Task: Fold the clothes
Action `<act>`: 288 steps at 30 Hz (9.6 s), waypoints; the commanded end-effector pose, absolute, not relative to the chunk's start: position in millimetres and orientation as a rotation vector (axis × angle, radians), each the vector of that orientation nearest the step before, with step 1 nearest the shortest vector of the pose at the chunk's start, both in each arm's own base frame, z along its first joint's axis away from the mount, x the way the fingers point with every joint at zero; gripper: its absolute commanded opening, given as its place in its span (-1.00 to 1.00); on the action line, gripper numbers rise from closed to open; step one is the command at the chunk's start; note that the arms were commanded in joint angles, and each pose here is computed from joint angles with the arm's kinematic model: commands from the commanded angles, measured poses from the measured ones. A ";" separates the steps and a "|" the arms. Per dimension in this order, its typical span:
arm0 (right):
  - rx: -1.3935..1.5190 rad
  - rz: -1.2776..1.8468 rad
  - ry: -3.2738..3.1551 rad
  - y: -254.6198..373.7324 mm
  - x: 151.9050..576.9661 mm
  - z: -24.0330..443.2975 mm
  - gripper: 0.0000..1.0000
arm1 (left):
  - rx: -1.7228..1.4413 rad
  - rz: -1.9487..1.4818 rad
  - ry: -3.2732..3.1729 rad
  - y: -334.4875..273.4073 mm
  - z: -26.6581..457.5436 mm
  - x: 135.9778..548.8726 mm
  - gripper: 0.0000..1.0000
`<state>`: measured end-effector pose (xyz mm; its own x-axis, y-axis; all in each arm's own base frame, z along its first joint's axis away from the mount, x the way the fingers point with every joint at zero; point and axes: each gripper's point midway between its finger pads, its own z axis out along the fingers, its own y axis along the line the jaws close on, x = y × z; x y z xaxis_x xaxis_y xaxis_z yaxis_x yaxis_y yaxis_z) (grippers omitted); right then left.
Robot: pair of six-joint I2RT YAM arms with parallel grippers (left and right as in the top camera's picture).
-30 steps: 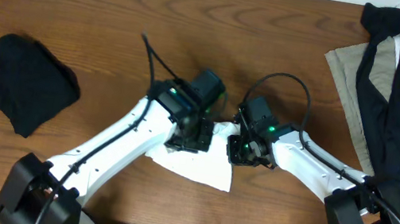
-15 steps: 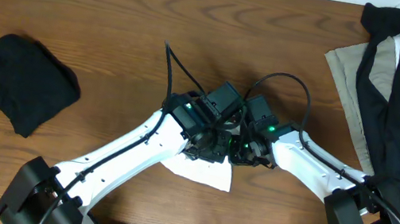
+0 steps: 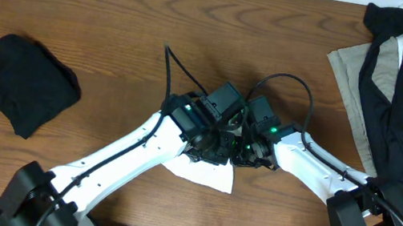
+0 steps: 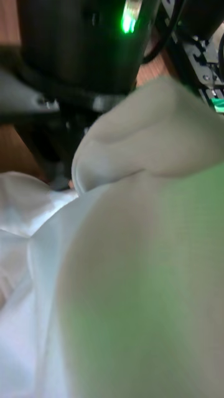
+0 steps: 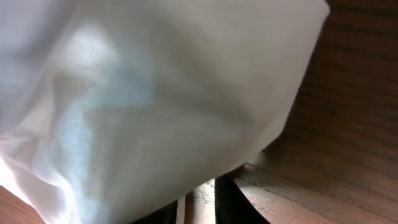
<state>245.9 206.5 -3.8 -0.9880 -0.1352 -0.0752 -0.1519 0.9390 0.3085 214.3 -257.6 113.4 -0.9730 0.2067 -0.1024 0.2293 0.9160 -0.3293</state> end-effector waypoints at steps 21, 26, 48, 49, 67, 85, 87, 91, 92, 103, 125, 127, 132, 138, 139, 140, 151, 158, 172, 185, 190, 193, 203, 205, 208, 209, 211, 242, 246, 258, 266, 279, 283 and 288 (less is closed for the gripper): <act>-0.220 0.421 3.122 200.2 229.3 -25.6 -0.60 | 0.418 -0.731 2.744 -267.4 187.7 219.2 -0.22; -0.221 0.420 3.122 200.1 229.2 -25.7 -0.60 | 0.409 -0.633 2.725 -250.4 186.3 230.6 -0.22; -0.286 0.554 2.787 202.5 262.3 100.4 -0.37 | -0.141 -0.235 2.848 -110.0 130.7 312.8 -0.06; -0.297 0.580 2.792 206.2 259.9 100.3 -0.38 | -0.143 -0.228 2.864 -110.1 125.8 313.0 -0.06; -0.392 0.840 2.742 243.5 255.0 109.0 -0.36 | -0.148 -0.204 2.915 -110.1 109.3 313.3 -0.05; -0.319 0.718 2.726 234.1 270.9 102.8 -0.11 | -0.148 -0.209 2.919 -110.7 108.7 312.4 -0.05; -0.317 0.718 2.736 236.1 270.9 98.7 -0.28 | -0.148 -0.209 2.919 -110.7 108.7 312.4 -0.05; -0.279 0.721 2.767 241.7 272.5 86.5 -0.96 | -0.148 -0.209 2.926 -110.6 108.3 310.7 -0.05; -0.276 0.709 2.772 241.6 273.7 83.1 -0.97 | -0.148 -0.209 2.927 -110.5 108.3 310.4 -0.05; 0.017 0.198 2.834 132.1 299.3 65.3 -0.92 | -0.150 -0.196 2.954 -108.4 106.7 304.0 -0.05; 0.016 0.136 2.860 111.6 282.0 74.9 -0.28 | -0.083 -0.245 2.911 -117.6 109.9 313.7 -0.05; 0.004 0.230 2.803 119.3 280.9 95.9 -0.20 | -0.005 -0.286 2.885 -127.7 112.4 317.7 -0.05; -0.087 0.444 2.782 143.2 259.8 120.9 -0.09 | 0.230 -0.313 2.807 -151.5 115.7 326.2 -0.05; -0.185 0.565 2.875 179.4 231.2 104.6 -0.17 | 0.307 -0.338 2.832 -165.9 96.0 328.7 -0.05; -0.201 0.574 2.884 185.3 227.5 101.1 -0.18 | 0.312 -0.361 2.848 -169.0 90.9 327.6 -0.05; -0.216 0.584 2.893 191.3 223.8 97.5 -0.19 | 0.317 -0.389 2.864 -172.7 86.2 326.0 -0.05; -0.292 0.566 2.975 219.6 199.7 69.4 -0.18 | 0.382 -0.427 2.976 -190.8 49.7 311.0 -0.04; -0.285 0.514 3.032 219.1 200.7 46.8 -0.18 | 0.422 -0.429 2.976 -198.7 48.8 305.4 -0.03; -0.256 0.288 3.058 194.5 204.6 31.4 -0.20 | 0.421 -0.419 2.999 -195.8 45.0 299.4 -0.03; -0.285 0.373 3.086 202.8 196.4 33.0 -0.33 | 0.421 -0.419 2.999 -195.7 45.0 299.5 -0.03; -0.282 0.367 3.085 202.2 197.0 32.9 -0.65 | 0.421 -0.419 3.001 -195.6 44.9 299.1 -0.27; -0.265 0.337 3.079 199.1 199.3 32.2 -0.83 | 0.421 -0.417 3.007 -194.9 44.7 297.8 -0.30; -0.245 0.291 3.082 193.6 199.8 31.1 -0.92 | 0.383 -0.346 2.942 -183.2 62.3 313.1 0.21; -0.204 0.261 3.083 189.9 200.8 30.5 -0.96 | 0.387 -0.372 2.915 -185.8 72.2 313.8 0.20; -0.133 0.209 3.086 183.6 202.0 29.5 -0.97 | 0.397 -0.451 2.895 -193.3 82.5 310.6 0.09; -0.128 0.207 3.084 183.4 202.3 29.5 -0.97 | 0.401 -0.477 2.890 -195.9 85.4 309.4 0.06; -0.128 0.209 3.082 183.7 202.7 29.6 -0.97 | 0.404 -0.498 2.885 -197.9 87.8 308.4 0.03; -0.047 0.207 3.076 171.8 208.2 36.4 -0.97 | 0.514 -0.433 3.115 -217.7 -7.2 281.5 0.01; 0.053 0.119 3.066 144.8 213.8 42.9 -0.97 | 0.513 -0.426 3.132 -216.5 -11.5 279.4 0.01; 0.132 -0.011 3.099 105.5 215.1 42.7 -0.44 | 0.505 -0.430 3.141 -216.3 -11.1 277.6 -0.07; 0.106 0.049 3.118 111.3 209.5 47.0 -0.55 | 0.496 -0.435 3.131 -216.4 -3.5 277.9 -0.06; -0.313 0.814 2.678 194.4 241.6 153.6 -0.97 | 0.493 -0.451 3.088 -216.5 16.3 280.6 -0.05; -0.314 0.939 2.657 204.4 250.0 154.2 -0.97 | 0.497 -0.474 3.016 -219.4 38.1 286.9 -0.04; -0.348 1.108 2.692 214.8 254.2 137.2 -0.97 | 0.494 -0.447 3.001 -216.5 41.6 289.2 -0.04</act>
